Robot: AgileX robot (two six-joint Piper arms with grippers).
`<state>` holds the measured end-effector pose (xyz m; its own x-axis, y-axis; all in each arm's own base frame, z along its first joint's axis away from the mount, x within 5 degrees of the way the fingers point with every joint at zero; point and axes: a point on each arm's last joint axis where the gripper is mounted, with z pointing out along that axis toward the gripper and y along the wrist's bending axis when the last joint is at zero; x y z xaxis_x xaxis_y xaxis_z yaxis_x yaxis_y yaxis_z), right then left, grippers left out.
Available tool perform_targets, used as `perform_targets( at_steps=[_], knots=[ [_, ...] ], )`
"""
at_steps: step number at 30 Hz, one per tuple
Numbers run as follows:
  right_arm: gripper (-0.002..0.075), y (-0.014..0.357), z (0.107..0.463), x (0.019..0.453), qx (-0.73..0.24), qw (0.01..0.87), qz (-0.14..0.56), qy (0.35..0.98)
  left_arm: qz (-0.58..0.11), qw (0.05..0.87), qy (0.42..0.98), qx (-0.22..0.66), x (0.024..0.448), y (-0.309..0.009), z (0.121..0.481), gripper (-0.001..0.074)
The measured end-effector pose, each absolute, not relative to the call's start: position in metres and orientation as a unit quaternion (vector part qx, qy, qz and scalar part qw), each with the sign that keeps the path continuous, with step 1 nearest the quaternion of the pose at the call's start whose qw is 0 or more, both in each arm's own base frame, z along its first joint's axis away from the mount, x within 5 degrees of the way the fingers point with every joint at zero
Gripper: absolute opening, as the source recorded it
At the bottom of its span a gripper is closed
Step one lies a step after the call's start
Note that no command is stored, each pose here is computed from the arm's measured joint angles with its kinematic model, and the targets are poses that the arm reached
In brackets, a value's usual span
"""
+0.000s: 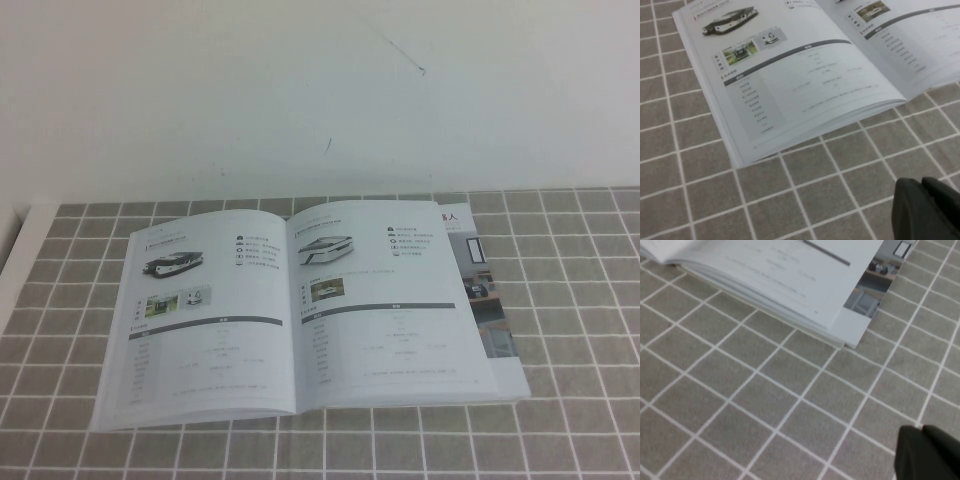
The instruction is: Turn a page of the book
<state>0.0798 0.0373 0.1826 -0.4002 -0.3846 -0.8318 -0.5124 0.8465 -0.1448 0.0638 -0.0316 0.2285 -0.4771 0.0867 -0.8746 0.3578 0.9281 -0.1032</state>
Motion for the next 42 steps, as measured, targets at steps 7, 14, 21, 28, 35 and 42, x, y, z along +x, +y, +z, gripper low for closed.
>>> perform_targets(
  at_steps=[7, 14, 21, 28, 35, 42],
  knots=[
    [-0.0001, 0.037, 0.17, 0.074, -0.278, 0.442, 0.073, 0.85, -0.073, 0.544, 0.823, 0.148, 0.054, -0.022, 0.211, -0.0004],
    [-0.0001, 0.037, 0.17, 0.073, -0.279, 0.439, 0.074, 0.851, -0.028, 0.597, 0.792, 0.122, 0.053, -0.012, 0.18, -0.0004],
    [-0.0001, 0.037, 0.169, 0.073, -0.28, 0.437, 0.074, 0.851, -0.069, 0.603, 0.794, 0.03, 0.053, -0.009, 0.176, -0.0004],
    [-0.0001, 0.037, 0.169, 0.073, -0.28, 0.437, 0.074, 0.851, -0.027, 0.605, 0.793, 0.064, 0.052, -0.008, 0.176, -0.0004],
    [-0.0001, 0.037, 0.169, 0.073, -0.28, 0.437, 0.074, 0.851, -0.011, 0.605, 0.792, 0.086, 0.052, -0.008, 0.176, -0.0004],
    [-0.0001, 0.037, 0.169, 0.073, -0.28, 0.437, 0.074, 0.851, -0.011, 0.605, 0.792, 0.087, 0.052, -0.008, 0.176, -0.0004]
  ],
)
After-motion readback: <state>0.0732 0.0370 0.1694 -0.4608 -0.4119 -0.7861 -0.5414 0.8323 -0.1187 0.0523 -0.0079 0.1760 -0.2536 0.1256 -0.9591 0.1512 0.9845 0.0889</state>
